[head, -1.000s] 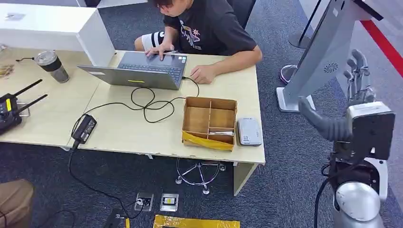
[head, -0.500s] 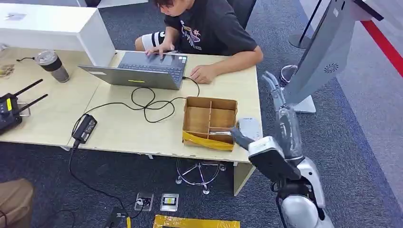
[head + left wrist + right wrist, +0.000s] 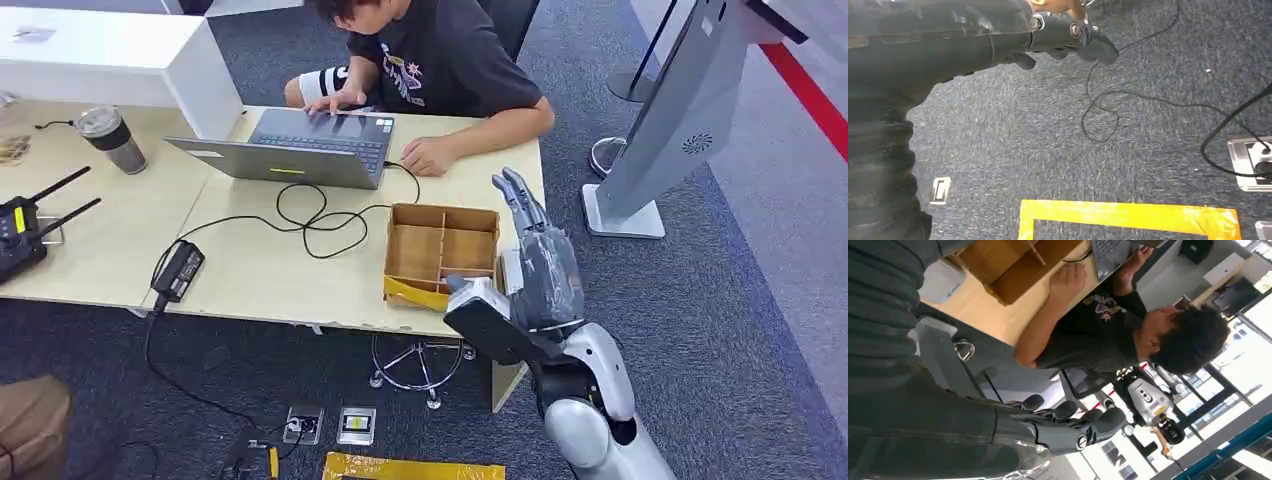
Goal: Pass the card to the sensor for recognition and then transmit it.
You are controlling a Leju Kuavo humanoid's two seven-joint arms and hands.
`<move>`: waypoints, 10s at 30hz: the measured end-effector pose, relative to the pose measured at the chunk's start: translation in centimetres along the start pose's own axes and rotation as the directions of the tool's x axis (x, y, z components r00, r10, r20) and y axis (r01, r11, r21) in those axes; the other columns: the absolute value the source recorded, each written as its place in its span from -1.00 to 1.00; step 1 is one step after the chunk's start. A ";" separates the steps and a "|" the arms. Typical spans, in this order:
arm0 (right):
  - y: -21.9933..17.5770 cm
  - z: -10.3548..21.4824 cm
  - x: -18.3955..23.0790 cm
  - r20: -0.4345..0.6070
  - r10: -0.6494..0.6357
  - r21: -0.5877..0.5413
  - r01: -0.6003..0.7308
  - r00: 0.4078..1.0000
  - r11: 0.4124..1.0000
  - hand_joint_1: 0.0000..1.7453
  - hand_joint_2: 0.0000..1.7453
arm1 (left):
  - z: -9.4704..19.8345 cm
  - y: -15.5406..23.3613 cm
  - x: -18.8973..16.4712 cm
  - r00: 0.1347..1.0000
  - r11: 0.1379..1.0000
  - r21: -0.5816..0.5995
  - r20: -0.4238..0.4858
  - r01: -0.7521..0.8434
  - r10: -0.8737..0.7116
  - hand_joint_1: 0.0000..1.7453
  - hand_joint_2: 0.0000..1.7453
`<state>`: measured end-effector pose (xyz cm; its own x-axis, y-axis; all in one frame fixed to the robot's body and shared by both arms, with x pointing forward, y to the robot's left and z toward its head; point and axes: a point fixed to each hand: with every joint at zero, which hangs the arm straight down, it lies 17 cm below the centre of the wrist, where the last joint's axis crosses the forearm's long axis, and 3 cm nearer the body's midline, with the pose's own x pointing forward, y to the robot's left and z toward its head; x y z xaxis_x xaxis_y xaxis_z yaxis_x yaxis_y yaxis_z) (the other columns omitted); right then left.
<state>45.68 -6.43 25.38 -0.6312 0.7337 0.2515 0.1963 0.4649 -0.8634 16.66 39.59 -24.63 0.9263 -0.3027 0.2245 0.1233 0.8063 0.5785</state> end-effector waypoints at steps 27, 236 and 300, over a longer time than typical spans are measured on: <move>7.2 -0.3 -4.8 -0.057 0.172 0.172 -0.160 0.983 0.972 -1.00 1.00 | -0.1 0.1 2.2 1.000 1.000 -0.010 0.028 0.011 -0.010 -1.00 1.00; 1.1 -5.5 -10.1 -0.116 0.209 0.066 -0.202 0.971 0.977 1.00 1.00 | -0.2 0.2 3.4 0.999 1.000 -0.010 0.045 0.022 -0.022 -1.00 1.00; -9.8 -9.8 -26.2 -0.187 0.691 0.377 -0.599 0.698 0.707 -1.00 1.00 | 0.7 -1.5 7.0 0.990 0.997 -0.047 0.129 0.062 -0.055 -1.00 1.00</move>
<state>67.61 -25.36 31.51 -0.1646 0.9261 -0.3394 0.2337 -0.2976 -0.9256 22.74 35.88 -23.35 0.8641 -0.4101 0.2917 0.1972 0.8092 0.5534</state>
